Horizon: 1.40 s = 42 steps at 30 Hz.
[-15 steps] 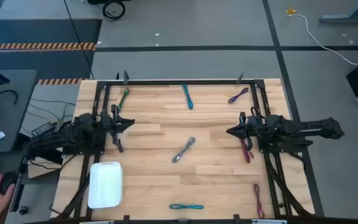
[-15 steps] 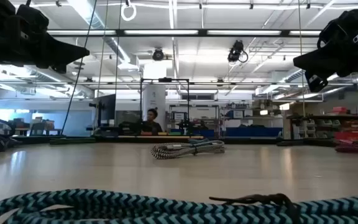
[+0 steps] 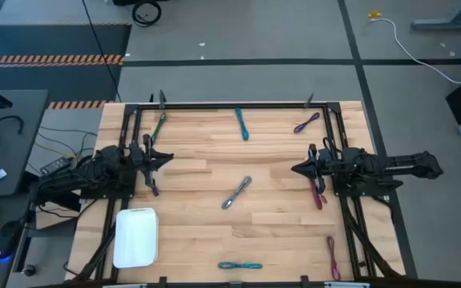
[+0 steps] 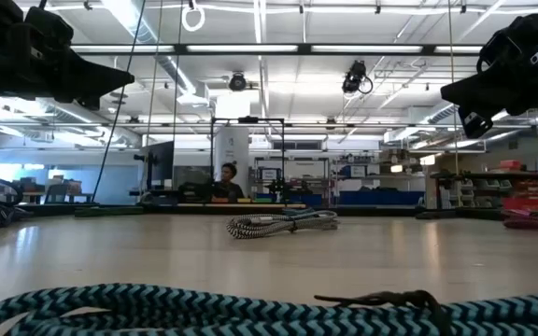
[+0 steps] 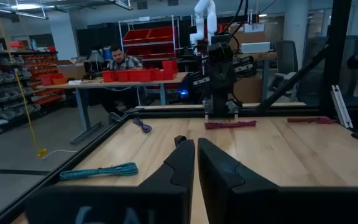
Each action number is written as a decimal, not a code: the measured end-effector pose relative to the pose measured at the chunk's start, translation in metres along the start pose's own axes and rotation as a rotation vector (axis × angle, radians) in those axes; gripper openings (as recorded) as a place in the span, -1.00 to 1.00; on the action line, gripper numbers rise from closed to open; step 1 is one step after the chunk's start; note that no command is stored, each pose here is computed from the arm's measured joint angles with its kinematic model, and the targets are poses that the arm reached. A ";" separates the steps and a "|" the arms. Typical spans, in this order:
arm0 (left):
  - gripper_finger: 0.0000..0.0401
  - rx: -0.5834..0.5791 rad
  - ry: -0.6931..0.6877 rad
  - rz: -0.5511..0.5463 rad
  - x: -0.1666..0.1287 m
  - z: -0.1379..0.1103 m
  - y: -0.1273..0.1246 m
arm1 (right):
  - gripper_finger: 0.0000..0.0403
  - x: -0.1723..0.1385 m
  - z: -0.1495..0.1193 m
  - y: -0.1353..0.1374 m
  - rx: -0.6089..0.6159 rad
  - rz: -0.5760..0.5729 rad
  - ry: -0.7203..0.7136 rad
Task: Pick and place USB-C Cables
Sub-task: Put the green charger cable into the white bin
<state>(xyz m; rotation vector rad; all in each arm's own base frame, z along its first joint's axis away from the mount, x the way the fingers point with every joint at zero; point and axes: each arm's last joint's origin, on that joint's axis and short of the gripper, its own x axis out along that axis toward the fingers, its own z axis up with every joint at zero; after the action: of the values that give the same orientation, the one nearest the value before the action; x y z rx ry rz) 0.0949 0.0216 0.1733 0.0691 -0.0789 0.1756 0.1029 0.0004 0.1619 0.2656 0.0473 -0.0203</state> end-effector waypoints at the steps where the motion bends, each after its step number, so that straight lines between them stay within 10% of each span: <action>1: -0.85 0.000 0.000 0.000 0.000 0.000 0.000 | -0.95 0.000 0.000 0.000 0.000 0.000 0.000; 15: -0.87 0.002 -0.052 0.003 0.000 0.005 0.000 | -0.95 0.000 0.000 0.000 0.000 0.000 0.000; 25: -0.89 -0.145 -0.500 -0.046 -0.007 0.064 0.000 | -0.95 0.000 0.000 0.000 0.000 0.000 0.000; 36: -0.88 0.059 0.487 0.835 0.084 0.135 0.042 | -0.95 0.000 0.001 0.000 0.001 0.003 -0.014; 42: -0.64 -0.032 0.979 0.897 0.121 0.127 0.086 | -0.95 0.000 0.001 0.000 0.000 0.004 -0.015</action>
<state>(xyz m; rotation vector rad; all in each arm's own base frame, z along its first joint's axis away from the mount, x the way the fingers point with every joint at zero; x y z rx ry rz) 0.1896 0.1169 0.3153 -0.0952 0.8802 1.0827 0.1030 0.0004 0.1634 0.2659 0.0317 -0.0183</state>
